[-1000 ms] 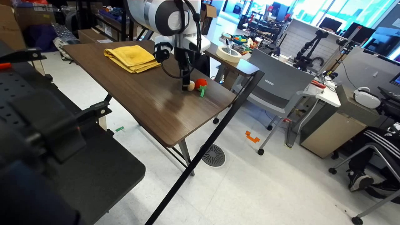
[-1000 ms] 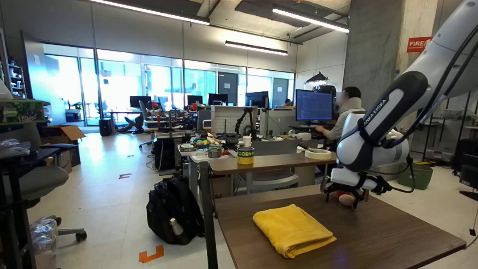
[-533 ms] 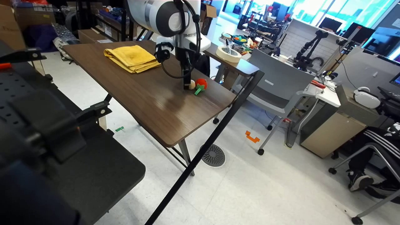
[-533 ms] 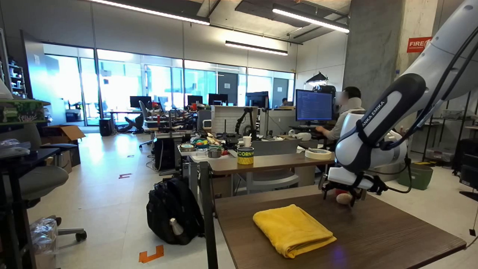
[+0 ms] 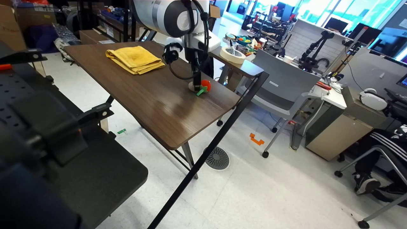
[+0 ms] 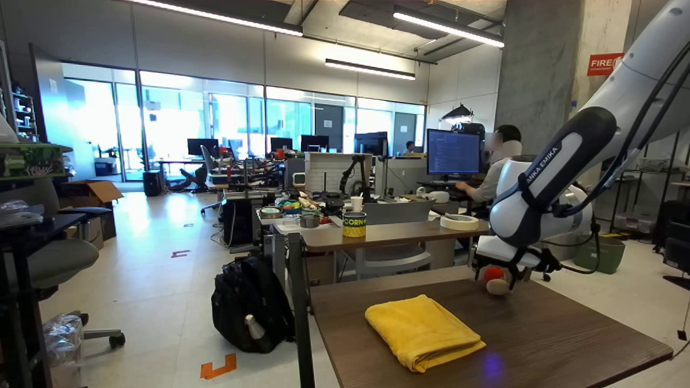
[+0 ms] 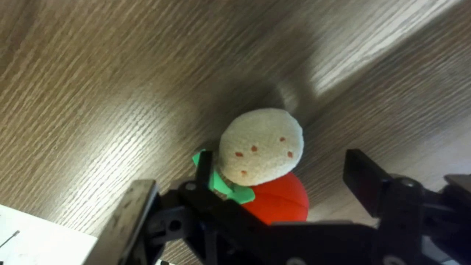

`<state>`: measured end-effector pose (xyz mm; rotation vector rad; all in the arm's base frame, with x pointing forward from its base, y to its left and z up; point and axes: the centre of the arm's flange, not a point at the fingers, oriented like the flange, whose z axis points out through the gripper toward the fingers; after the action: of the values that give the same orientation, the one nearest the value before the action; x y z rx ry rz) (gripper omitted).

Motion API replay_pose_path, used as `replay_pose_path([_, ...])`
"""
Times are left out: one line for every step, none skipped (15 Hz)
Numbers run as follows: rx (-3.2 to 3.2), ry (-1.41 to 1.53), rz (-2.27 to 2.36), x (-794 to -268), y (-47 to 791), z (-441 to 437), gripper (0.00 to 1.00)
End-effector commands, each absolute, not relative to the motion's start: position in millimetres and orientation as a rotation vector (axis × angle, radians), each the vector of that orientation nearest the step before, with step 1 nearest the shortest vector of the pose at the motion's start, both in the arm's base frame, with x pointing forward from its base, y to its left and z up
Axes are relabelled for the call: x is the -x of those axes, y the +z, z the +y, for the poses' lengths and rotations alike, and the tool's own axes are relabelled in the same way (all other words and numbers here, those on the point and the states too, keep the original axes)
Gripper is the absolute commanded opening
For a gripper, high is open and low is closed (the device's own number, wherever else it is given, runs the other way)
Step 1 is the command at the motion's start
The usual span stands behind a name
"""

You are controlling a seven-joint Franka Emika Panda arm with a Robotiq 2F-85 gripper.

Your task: Use the towel to wipe the table

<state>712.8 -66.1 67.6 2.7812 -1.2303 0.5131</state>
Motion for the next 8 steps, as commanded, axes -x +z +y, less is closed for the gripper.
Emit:
replay_pose_path([-2.773,0.531,-1.242,-715.1,59.9,-55.2,0.58])
replay_pose_path([-2.777,0.525,-1.24,-714.6,57.0,-53.1,0.5])
replay_pose_path([-2.783,0.518,-1.238,-714.0,53.3,-50.2,0.42])
replay_pose_path([-2.788,0.51,-1.235,-712.9,50.1,-47.7,0.36])
replay_pose_path([-2.795,0.502,-1.234,-712.1,47.9,-46.2,0.27])
replay_pose_path([-2.796,0.505,-1.234,-712.2,49.3,-47.0,0.22])
replay_pose_path([-2.805,0.507,-1.228,-709.7,52.7,-46.6,0.15])
replay_pose_path([-2.814,0.506,-1.221,-708.3,54.6,-45.3,0.09])
